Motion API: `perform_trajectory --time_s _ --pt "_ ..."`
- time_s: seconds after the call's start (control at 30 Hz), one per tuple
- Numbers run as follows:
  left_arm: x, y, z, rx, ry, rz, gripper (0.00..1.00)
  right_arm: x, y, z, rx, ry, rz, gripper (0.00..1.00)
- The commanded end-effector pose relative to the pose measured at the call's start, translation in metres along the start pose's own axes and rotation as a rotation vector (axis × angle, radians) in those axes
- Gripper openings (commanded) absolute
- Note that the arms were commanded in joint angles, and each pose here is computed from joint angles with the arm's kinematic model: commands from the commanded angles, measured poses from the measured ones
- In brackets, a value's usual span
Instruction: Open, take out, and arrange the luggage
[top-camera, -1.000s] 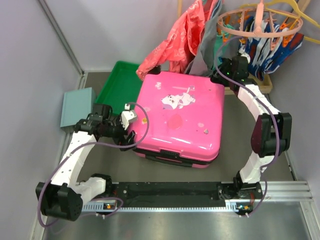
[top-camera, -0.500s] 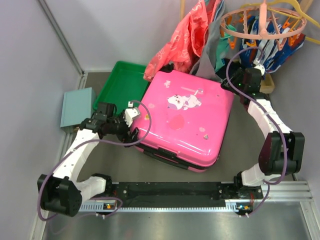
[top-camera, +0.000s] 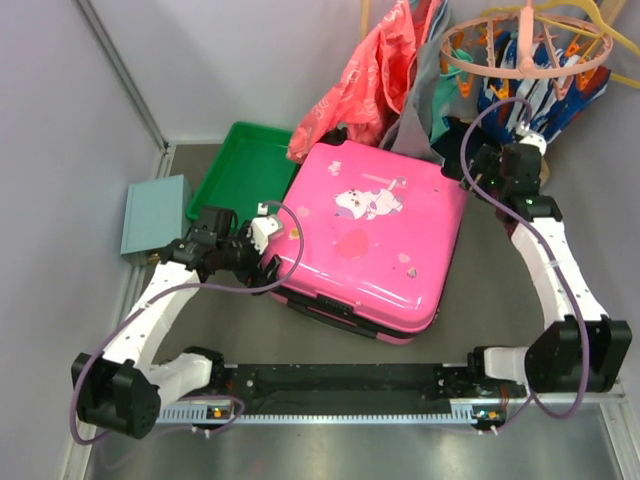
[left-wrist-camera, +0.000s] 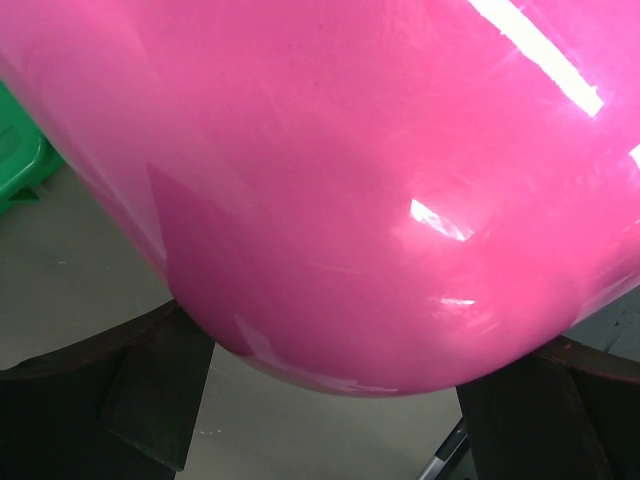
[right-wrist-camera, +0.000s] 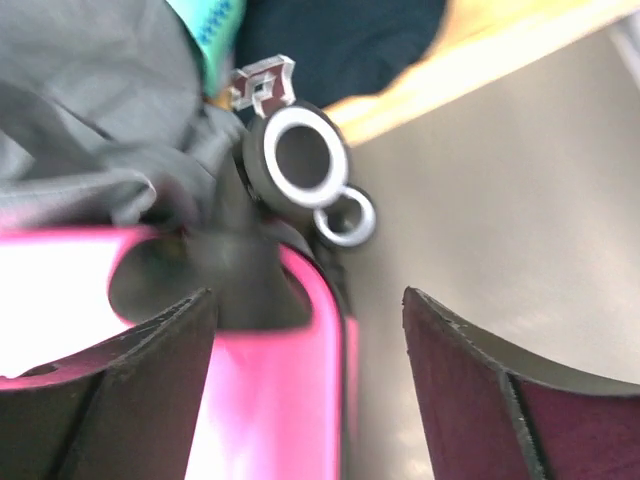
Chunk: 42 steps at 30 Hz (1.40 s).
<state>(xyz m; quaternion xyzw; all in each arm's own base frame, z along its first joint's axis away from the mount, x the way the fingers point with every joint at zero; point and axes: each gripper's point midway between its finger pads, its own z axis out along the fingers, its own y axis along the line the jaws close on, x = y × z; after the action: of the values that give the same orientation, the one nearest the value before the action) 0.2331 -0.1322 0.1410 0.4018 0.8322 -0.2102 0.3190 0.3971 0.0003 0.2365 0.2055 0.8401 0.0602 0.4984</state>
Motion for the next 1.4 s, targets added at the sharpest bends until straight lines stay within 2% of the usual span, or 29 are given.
perform_trajectory --time_s 0.0,0.37,0.53,0.57,0.67,0.73,0.87,0.93,1.0,1.03,1.07,1.17,1.2,1.23,1.27,1.3,1.33,1.37 --pt "-0.127 0.086 -0.030 -0.403 -0.440 0.144 0.93 0.035 -0.016 -0.041 0.093 0.151 -0.190 0.75" --pt "-0.160 0.077 -0.049 -0.376 -0.542 0.152 0.93 0.089 0.001 -0.144 -0.169 0.252 -0.141 0.71" --pt "-0.178 0.072 -0.053 -0.332 -0.585 0.164 0.93 0.137 0.008 -0.195 -0.275 0.529 -0.085 0.70" --pt "-0.181 0.071 -0.055 -0.331 -0.596 0.165 0.93 0.141 0.007 -0.201 -0.269 0.547 -0.064 0.68" --pt "-0.188 0.071 -0.059 -0.332 -0.621 0.171 0.93 0.149 0.004 -0.218 -0.306 0.518 -0.033 0.59" --pt "-0.192 0.070 -0.061 -0.330 -0.638 0.176 0.93 0.152 0.006 -0.225 -0.386 0.428 -0.043 0.53" --pt "-0.198 0.072 -0.063 -0.336 -0.650 0.178 0.93 0.154 0.007 -0.224 -0.503 0.239 -0.111 0.50" --pt "-0.202 0.076 -0.065 -0.355 -0.657 0.176 0.93 0.159 0.007 -0.221 -0.564 0.177 -0.196 0.51" --pt "-0.204 0.080 -0.064 -0.362 -0.657 0.172 0.93 0.146 0.016 -0.216 -0.603 0.104 -0.203 0.53" --pt "-0.208 0.081 -0.065 -0.365 -0.662 0.173 0.93 0.149 0.031 -0.224 -0.726 0.097 -0.286 0.54" --pt "-0.208 0.084 -0.062 -0.366 -0.657 0.168 0.93 0.145 0.036 -0.224 -0.756 0.081 -0.296 0.56" --pt "-0.212 0.087 -0.060 -0.365 -0.655 0.171 0.93 0.113 0.061 -0.232 -0.889 -0.108 -0.452 0.57" --pt "-0.214 0.089 -0.061 -0.370 -0.656 0.170 0.93 0.109 0.067 -0.239 -0.946 -0.157 -0.529 0.57" --pt "-0.218 0.091 -0.063 -0.377 -0.660 0.169 0.92 0.108 0.063 -0.232 -0.933 -0.215 -0.685 0.58" --pt "-0.225 0.094 -0.064 -0.389 -0.680 0.179 0.92 0.109 0.057 -0.224 -0.903 -0.216 -0.750 0.59" --pt "-0.230 0.096 -0.068 -0.396 -0.688 0.181 0.92 0.122 0.045 -0.215 -0.863 -0.156 -0.797 0.60" --pt "-0.231 0.099 -0.064 -0.396 -0.680 0.179 0.92 0.127 0.039 -0.210 -0.866 -0.168 -0.928 0.61" --pt "-0.232 0.101 -0.062 -0.397 -0.677 0.178 0.92 0.135 0.037 -0.208 -0.876 -0.151 -0.968 0.64"
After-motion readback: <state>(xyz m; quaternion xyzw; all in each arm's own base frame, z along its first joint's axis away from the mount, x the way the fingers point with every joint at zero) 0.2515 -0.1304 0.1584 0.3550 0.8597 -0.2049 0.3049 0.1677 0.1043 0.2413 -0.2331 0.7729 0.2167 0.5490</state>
